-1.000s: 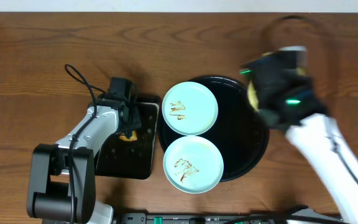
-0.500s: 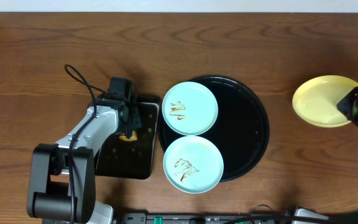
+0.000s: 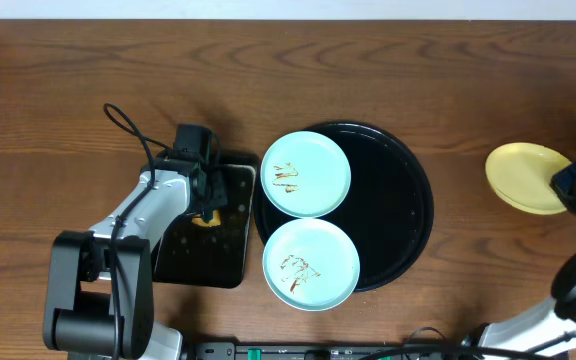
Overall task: Clean dirty plates on tray and stack at the side
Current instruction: 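Set the yellow plate down on the table's right side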
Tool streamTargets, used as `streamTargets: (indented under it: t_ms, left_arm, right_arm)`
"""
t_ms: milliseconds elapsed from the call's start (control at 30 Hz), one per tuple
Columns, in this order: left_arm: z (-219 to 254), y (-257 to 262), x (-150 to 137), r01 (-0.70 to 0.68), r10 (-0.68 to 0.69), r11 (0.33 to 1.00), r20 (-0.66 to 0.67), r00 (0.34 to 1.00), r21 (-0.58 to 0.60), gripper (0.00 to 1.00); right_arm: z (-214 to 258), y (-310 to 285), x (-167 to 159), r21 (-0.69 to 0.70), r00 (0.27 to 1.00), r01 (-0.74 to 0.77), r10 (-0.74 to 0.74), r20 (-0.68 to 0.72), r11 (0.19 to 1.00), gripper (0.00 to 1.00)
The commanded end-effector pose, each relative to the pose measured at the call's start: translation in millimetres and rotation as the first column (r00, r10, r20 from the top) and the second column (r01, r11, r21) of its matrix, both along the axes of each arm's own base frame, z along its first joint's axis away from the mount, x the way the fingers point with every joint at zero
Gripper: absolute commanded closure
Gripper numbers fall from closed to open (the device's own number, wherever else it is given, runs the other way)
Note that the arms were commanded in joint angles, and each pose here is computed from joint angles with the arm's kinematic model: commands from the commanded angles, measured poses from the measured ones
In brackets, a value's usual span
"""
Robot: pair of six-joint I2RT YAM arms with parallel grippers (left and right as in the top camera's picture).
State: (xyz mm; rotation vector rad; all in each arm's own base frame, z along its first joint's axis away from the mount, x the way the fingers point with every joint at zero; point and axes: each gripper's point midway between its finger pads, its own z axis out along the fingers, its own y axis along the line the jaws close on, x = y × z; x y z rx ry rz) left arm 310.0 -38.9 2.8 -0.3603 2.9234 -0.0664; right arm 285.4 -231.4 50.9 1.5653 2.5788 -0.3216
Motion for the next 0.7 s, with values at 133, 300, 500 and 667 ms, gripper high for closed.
streamTargets:
  t_ms: [133,300,500,667]
  left_arm:
    - [-26,-10,-28,0.03,-0.036,0.998,-0.121,0.992,-0.054,0.93]
    - [-26,-11,-29,0.03,-0.036,0.998,-0.125,0.992,-0.057,0.92]
    - [-26,-11,-30,0.03,-0.037,0.998,-0.128,0.991,-0.057,0.93]
    - [-26,-11,-30,0.029,-0.037,0.998,-0.128,0.991,-0.057,0.92]
  right_arm:
    - [-17,-15,-9,0.023,0.999,0.05,-0.05,-0.018,0.998,0.99]
    - [-17,-10,-5,0.046,1.0,0.016,-0.016,-0.004,0.999,0.35]
    - [-17,-4,0,0.083,1.0,-0.006,0.004,0.023,0.997,0.4]
    - [3,9,23,0.109,0.99,-0.065,0.05,0.132,0.992,0.38]
